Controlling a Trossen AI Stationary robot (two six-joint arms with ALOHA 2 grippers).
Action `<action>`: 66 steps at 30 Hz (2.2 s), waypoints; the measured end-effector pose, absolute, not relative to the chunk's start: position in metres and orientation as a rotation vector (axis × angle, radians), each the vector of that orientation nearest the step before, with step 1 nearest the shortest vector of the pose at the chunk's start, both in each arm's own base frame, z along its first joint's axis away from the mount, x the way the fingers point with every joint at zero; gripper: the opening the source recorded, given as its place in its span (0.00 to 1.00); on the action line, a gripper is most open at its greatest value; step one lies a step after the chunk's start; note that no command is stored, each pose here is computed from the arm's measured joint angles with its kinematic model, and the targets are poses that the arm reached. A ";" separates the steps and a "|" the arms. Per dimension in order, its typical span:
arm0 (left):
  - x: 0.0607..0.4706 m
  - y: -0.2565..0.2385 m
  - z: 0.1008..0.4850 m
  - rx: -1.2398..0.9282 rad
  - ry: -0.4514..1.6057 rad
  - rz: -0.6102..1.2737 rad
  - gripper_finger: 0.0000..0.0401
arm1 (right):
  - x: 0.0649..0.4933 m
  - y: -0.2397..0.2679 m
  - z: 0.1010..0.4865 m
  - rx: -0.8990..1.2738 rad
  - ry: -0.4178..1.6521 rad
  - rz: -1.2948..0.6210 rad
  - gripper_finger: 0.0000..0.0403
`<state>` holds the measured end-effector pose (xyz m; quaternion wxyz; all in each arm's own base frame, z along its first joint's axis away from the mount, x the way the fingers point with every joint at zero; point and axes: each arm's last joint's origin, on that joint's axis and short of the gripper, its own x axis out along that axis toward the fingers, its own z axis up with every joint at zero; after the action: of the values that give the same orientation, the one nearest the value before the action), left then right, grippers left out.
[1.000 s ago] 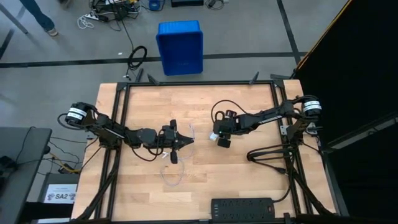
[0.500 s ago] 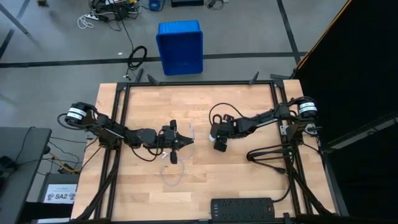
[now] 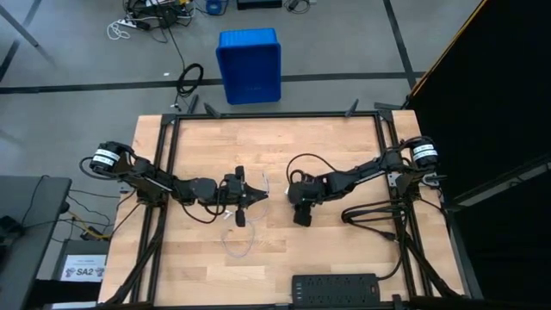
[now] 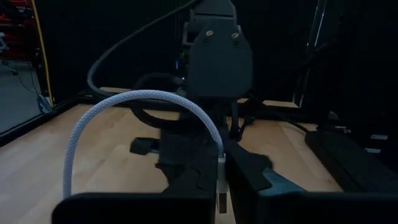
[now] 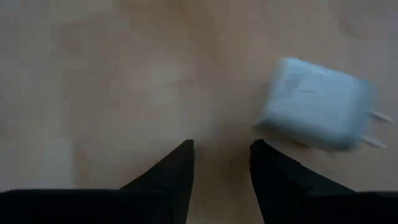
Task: Insert USB
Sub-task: Insert the white USB cable into the white charger adapter
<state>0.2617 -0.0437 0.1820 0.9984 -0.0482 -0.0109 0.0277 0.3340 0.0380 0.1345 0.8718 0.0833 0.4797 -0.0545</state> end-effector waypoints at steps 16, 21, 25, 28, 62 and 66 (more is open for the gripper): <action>0.262 -0.044 0.180 -0.094 -0.003 0.056 0.00 | 0.351 0.055 0.188 -0.239 1.105 -0.067 0.31; 0.262 -0.044 0.180 -0.110 -0.002 0.043 0.00 | 0.356 0.043 0.195 -0.356 1.098 0.038 0.32; 0.262 -0.044 0.180 -0.109 0.000 0.041 0.00 | 0.358 0.026 0.192 -0.342 1.118 0.126 0.34; 0.262 -0.044 0.180 -0.109 0.000 0.040 0.00 | 0.356 0.013 0.188 -0.322 1.153 0.148 0.37; 0.262 -0.044 0.179 -0.108 0.008 0.038 0.00 | 0.368 0.000 0.147 -0.407 1.194 0.144 0.54; 0.262 -0.044 0.179 -0.107 0.010 0.038 0.00 | 0.368 0.000 0.146 -0.358 1.201 0.111 0.50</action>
<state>0.2617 -0.0443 0.1786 0.9984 -0.0534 0.0048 0.0190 0.3677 0.0003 0.1465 0.8086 -0.1677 0.5616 0.0517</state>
